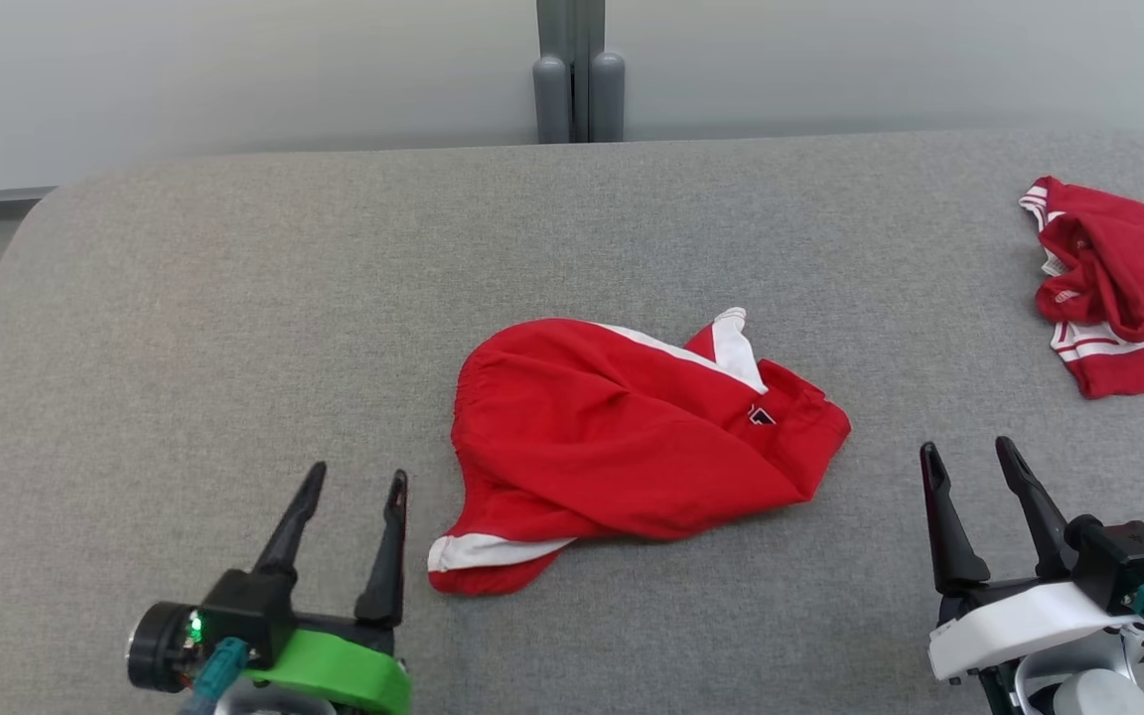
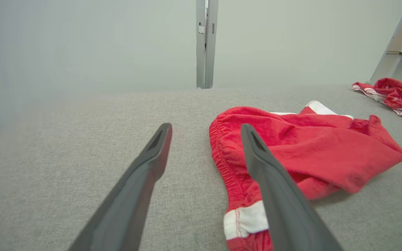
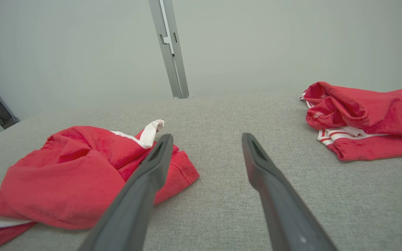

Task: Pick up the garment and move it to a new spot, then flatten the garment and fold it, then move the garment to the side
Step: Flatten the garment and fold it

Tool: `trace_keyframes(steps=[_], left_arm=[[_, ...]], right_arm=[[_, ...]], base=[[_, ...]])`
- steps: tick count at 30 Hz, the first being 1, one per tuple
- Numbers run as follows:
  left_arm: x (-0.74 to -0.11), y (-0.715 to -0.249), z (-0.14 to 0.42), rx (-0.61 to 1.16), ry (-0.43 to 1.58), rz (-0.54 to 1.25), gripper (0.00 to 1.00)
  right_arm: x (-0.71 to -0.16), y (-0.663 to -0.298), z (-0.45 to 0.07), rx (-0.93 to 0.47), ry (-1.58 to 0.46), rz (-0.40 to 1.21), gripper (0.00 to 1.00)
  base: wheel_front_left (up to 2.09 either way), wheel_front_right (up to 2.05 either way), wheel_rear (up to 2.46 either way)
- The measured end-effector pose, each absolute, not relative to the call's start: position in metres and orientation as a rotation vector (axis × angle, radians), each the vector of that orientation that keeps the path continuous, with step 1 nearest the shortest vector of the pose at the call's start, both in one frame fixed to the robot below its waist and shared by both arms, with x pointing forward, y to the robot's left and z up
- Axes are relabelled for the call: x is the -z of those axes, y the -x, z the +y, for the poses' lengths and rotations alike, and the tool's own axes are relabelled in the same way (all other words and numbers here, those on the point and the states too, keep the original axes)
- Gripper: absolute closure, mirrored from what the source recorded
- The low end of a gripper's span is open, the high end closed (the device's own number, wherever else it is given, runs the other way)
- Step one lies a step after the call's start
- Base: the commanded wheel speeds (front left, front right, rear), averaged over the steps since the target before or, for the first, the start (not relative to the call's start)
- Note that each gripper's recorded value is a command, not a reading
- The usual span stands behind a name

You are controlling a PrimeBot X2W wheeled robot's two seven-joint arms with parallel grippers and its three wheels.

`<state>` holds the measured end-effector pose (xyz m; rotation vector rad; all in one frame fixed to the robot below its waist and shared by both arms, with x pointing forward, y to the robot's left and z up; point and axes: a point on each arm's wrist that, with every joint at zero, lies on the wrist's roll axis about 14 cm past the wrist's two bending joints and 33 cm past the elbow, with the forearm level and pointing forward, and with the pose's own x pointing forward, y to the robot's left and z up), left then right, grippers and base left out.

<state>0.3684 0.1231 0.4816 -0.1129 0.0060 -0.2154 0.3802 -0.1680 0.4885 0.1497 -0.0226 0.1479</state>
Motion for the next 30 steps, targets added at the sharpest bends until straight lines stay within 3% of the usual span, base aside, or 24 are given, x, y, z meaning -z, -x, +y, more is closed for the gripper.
trace_keyframes(steps=[9,17,30], left_arm=[[-0.505,-0.366,0.185,0.013,0.113,-0.077,0.0],[-0.505,-0.358,0.198,-0.015,0.094,-0.08,0.0],[-0.493,-0.358,0.2,-0.029,0.09,-0.045,0.0]], right_arm=[[-0.489,-0.374,-0.165,-0.16,-0.144,-0.019,0.0],[-0.481,-0.376,-0.156,-0.195,-0.134,0.008,0.0],[-0.464,-0.43,-0.121,-0.337,-0.043,0.078,0.0]], base=[[0.0,0.0,0.0],[0.0,0.0,0.0],[0.0,0.0,0.0]])
